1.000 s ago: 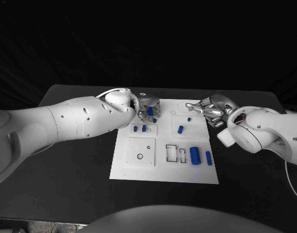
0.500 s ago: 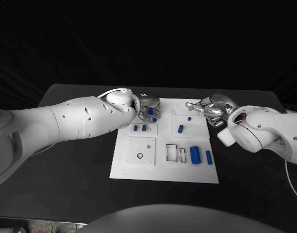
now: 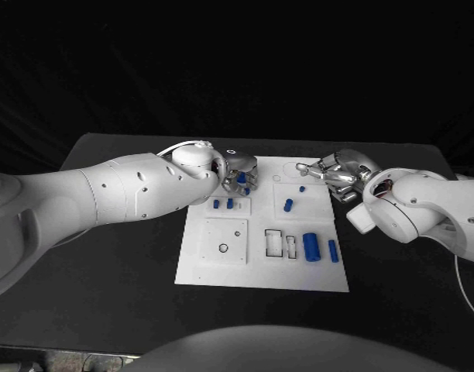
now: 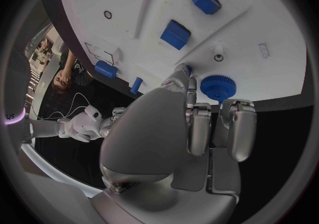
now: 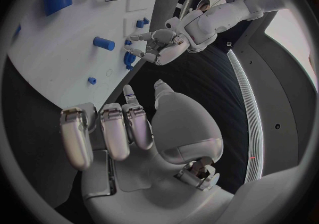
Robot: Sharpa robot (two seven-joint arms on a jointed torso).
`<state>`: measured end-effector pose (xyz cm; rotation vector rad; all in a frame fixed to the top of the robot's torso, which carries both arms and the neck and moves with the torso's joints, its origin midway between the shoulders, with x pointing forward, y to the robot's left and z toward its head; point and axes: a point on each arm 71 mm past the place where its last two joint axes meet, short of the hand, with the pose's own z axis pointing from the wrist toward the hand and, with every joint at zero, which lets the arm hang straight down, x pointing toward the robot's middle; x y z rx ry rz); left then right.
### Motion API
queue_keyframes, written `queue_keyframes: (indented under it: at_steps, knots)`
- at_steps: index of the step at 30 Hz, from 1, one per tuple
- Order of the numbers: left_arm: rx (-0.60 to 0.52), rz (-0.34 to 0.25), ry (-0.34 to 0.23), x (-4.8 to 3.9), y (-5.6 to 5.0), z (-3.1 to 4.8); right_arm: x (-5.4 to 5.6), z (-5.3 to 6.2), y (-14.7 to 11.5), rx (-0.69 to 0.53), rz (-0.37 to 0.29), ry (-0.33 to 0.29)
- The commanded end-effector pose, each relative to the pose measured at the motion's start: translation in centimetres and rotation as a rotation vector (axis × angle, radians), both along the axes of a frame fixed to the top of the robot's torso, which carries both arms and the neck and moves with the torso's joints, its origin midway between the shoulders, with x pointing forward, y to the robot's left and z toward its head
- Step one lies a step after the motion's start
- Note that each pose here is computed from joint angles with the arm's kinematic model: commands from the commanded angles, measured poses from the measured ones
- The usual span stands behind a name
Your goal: Assemble the parts on the task board
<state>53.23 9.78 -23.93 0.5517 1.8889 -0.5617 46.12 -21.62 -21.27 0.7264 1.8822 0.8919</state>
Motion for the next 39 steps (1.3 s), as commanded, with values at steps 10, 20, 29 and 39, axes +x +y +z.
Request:
queue_keyframes:
  at_steps: [10,20,29,39]
  knots:
    - [0.047,-0.02,0.01,-0.18,-0.29,-0.29,-0.07,-0.1,0.19,0.004,0.013,0.013]
    - [0.054,-0.018,0.002,-0.14,-0.16,-0.3,-0.07,-0.11,0.19,0.004,0.013,0.014]
    - [0.063,-0.014,-0.009,-0.08,-0.18,-0.29,-0.07,-0.12,0.26,0.004,0.015,0.015]
    - [0.07,-0.01,-0.013,0.03,-0.1,-0.32,-0.06,-0.13,0.24,0.003,0.015,0.017]
